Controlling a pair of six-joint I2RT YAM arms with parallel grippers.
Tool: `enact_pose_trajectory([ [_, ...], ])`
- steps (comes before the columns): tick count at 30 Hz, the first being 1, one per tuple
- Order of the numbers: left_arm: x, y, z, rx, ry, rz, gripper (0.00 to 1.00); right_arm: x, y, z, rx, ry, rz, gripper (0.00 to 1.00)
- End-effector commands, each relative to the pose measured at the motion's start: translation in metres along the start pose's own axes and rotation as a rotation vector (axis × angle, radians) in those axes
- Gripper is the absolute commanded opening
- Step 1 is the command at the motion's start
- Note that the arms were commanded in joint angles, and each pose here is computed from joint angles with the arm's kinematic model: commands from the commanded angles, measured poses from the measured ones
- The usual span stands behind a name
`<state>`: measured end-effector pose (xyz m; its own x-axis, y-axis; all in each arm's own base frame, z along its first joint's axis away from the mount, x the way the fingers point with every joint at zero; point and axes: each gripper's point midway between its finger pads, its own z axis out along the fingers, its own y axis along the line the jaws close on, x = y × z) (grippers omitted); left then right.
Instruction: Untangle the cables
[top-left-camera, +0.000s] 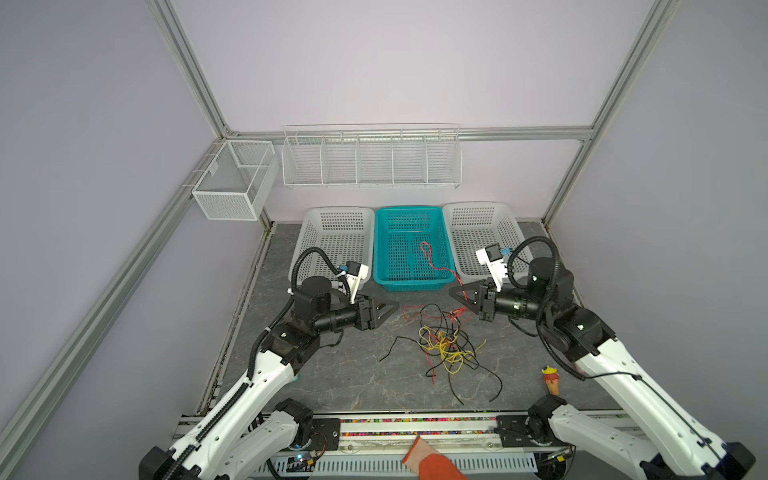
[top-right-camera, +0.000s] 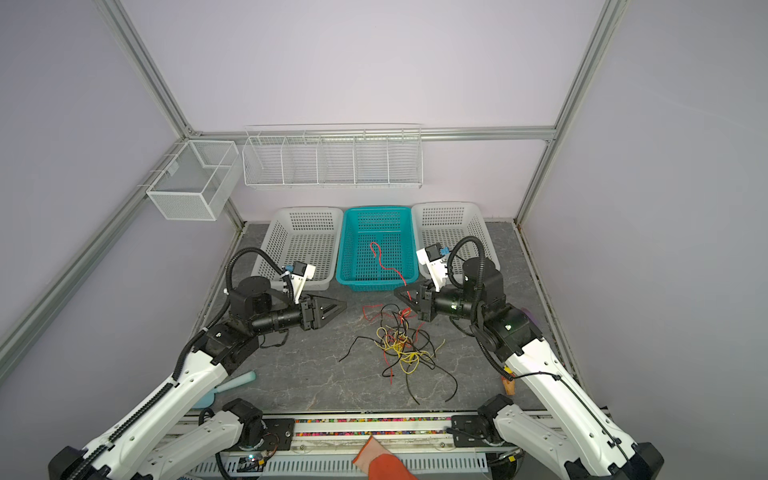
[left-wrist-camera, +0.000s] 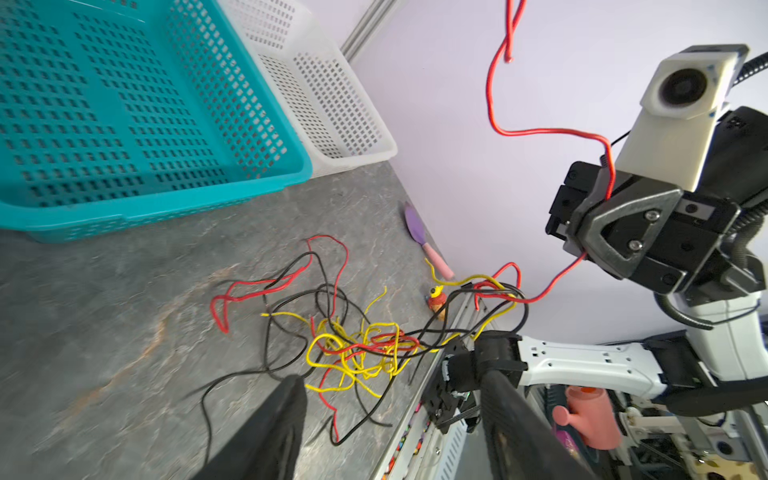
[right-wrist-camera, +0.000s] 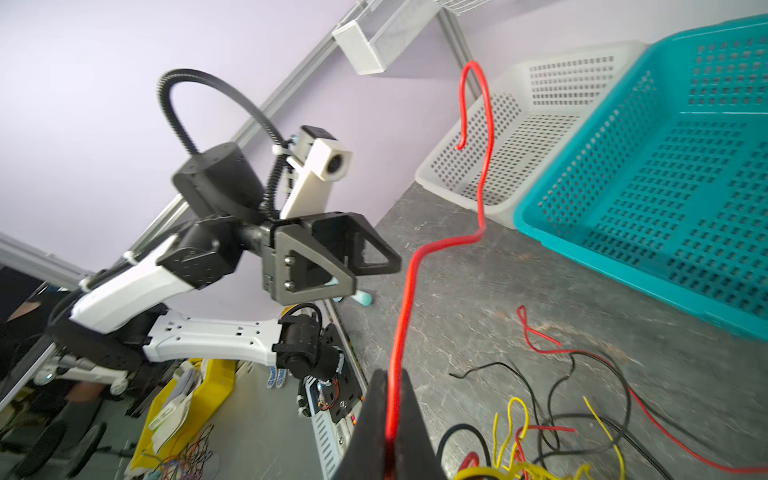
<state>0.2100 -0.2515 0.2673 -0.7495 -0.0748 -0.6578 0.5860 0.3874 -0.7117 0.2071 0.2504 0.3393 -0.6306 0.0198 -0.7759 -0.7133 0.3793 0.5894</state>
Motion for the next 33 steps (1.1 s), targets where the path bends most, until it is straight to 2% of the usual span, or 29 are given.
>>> enact_pose_trajectory([
  [1, -0.005, -0.038, 0.013, 0.194, -0.03, 0.068, 0.68, -0.021, 0.033, 0.004, -0.16, -0.031, -0.08, 0.07],
  [6, 0.006, -0.063, 0.029, 0.276, -0.03, 0.169, 0.68, -0.025, 0.043, 0.015, -0.232, -0.013, -0.069, 0.06],
  [12, 0.009, -0.06, 0.036, 0.293, -0.056, 0.21, 0.66, -0.024, 0.061, 0.018, -0.29, 0.01, -0.086, 0.06],
  [19, 0.022, -0.038, 0.051, 0.233, 0.0, 0.21, 0.63, -0.022, 0.072, 0.021, -0.327, 0.023, -0.094, 0.07],
  [24, 0.019, -0.041, 0.053, 0.25, -0.017, 0.212, 0.61, -0.018, 0.078, 0.024, -0.348, 0.033, -0.096, 0.07],
  [29, 0.019, -0.043, 0.058, 0.275, -0.017, 0.199, 0.55, -0.018, 0.078, 0.028, -0.353, 0.037, -0.092, 0.06],
  [33, 0.024, -0.045, 0.061, 0.312, -0.012, 0.175, 0.56, -0.016, 0.076, 0.032, -0.351, 0.043, -0.087, 0.07],
])
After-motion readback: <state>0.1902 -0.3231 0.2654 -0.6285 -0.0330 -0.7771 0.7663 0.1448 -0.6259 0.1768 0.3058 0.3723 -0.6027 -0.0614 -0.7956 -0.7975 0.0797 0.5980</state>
